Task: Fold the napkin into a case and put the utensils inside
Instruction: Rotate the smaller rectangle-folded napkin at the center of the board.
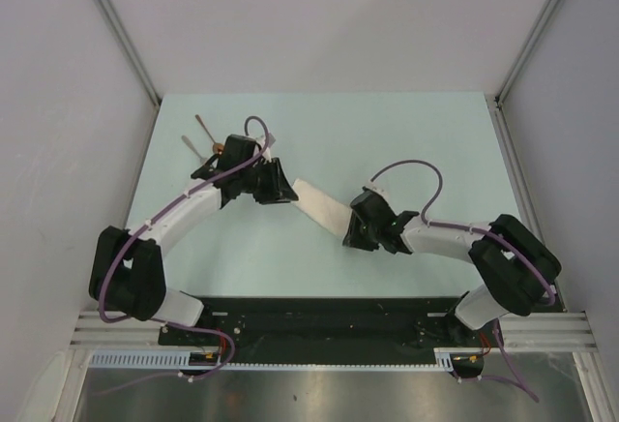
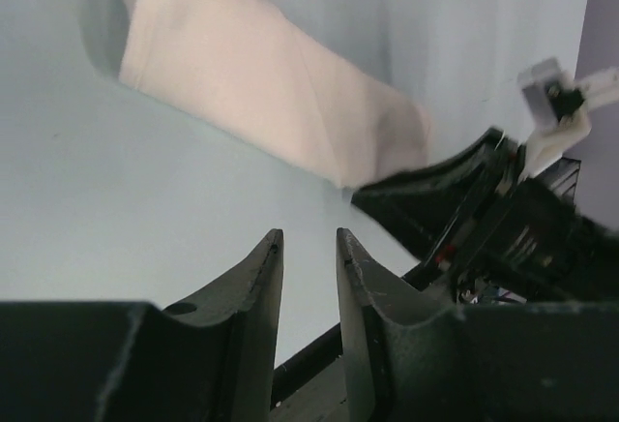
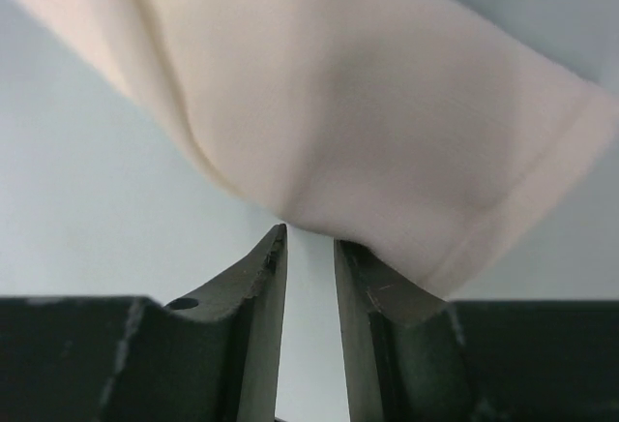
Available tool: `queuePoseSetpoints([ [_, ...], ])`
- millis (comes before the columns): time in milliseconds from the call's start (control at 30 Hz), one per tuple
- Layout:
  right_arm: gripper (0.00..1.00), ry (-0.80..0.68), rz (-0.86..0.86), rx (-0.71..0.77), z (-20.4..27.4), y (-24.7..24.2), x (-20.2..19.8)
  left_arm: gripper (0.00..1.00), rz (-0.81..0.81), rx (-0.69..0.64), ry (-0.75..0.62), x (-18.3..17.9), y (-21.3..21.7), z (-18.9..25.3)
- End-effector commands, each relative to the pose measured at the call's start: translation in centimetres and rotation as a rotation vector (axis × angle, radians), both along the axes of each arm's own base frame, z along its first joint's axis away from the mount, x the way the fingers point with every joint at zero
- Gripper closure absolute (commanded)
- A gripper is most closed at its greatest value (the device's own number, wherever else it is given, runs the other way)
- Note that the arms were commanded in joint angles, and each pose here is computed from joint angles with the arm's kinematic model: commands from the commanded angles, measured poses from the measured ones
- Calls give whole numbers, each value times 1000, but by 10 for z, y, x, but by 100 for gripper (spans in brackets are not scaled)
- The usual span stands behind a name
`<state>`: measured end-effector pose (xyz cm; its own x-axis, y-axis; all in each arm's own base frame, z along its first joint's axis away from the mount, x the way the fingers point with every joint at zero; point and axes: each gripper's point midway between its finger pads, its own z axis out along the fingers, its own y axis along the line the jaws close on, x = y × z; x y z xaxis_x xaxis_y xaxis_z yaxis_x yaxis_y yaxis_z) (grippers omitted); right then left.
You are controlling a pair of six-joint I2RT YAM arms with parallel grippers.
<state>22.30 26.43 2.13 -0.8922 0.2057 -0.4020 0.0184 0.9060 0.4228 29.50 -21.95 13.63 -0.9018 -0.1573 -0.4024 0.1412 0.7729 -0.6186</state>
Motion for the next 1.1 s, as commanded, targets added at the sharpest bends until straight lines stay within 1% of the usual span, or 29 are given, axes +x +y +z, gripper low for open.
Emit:
queuePoseSetpoints([
  [0, 68, -38, -66, -189, -19, -64, 45, 67, -72, -34, -84, 2, -16, 23],
  [33, 68, -41, -40, -222, -22, -70, 53, 66, -75, -30, -81, 5, -18, 22],
  [67, 67, -48, -65, -244, -22, -81, 67, 66, -80, -33, -80, 6, -20, 23],
  [100, 66, -80, -62, -236, -13, -77, 86, 66, -82, -35, -73, 7, -21, 21],
  [133, 66, -76, -58, -252, -15, -81, 93, 66, -88, -36, -68, 10, -24, 20],
  [167, 66, -52, -72, -281, -25, -95, 104, 66, -93, -34, -62, 11, -27, 18],
  [200, 65, -71, -73, -268, -19, -92, 122, 66, -93, -32, -60, 12, -28, 18],
  [233, 65, -65, -67, -253, -19, -92, 130, 66, -97, -30, -54, 16, -30, 17],
  [267, 65, -48, -64, -269, -30, -98, 139, 66, -98, -25, -52, 18, -32, 16],
  [333, 64, -80, -66, -244, -20, -94, 169, 66, -104, -19, -43, 23, -34, 18],
  [367, 64, -41, -48, -260, -37, -95, 173, 66, -100, -3, -26, 28, -35, 12],
  [400, 64, -80, -63, -233, -25, -91, 199, 66, -96, 3, -33, 35, -36, 14],
  [433, 64, -72, -49, -213, -27, -86, 207, 66, -95, 19, -14, 35, -35, 10],
  [467, 64, -42, -37, -221, -41, -86, 211, 66, -89, 43, 9, 40, -35, -1],
  [500, 64, -43, -40, -217, -41, -86, 222, 66, -86, 52, -4, 48, -36, 3],
  [533, 63, -85, -42, -204, -28, -80, 245, 66, -82, 68, 0, 52, -35, 0],
  [567, 63, -54, -16, -187, -38, -73, 247, 65, -69, 106, 33, 56, -32, -15],
  [600, 63, -62, 8, -164, -35, -69, 254, 65, -65, 111, 23, 64, -34, -13],
  [633, 63, -101, 9, -143, -19, -63, 271, 65, -66, 124, 42, 67, -33, -18],
  [667, 62, -78, 14, -143, -21, -65, 271, 65, -66, 141, 77, 70, -34, -31],
  [733, 60, -70, 8, -105, -14, -68, 275, 64, -63, 143, 73, 80, -38, -35],
  [767, 57, -56, 1, -89, -14, -71, 272, 64, -62, 145, 78, 82, -39, -37],
  [833, 52, -52, -15, -18, -1, -78, 270, 63, -54, 148, 78, 92, -41, -45],
  [867, 48, -42, -19, 10, -4, -81, 265, 62, -48, 152, 85, 95, -40, -50],
  [900, 46, -35, 8, 80, 3, -74, 260, 62, -41, 147, 85, 101, -40, -52],
  [933, 43, -58, -6, 132, 13, -78, 265, 60, -35, 138, 88, 105, -39, -54],
  [1000, 42, -41, 20, 222, 17, -74, 259, 60, -26, 122, 88, 114, -40, -53],
  [1067, 41, -37, 36, 254, 17, -70, 259, 60, -12, 122, 105, 120, -36, -60],
])
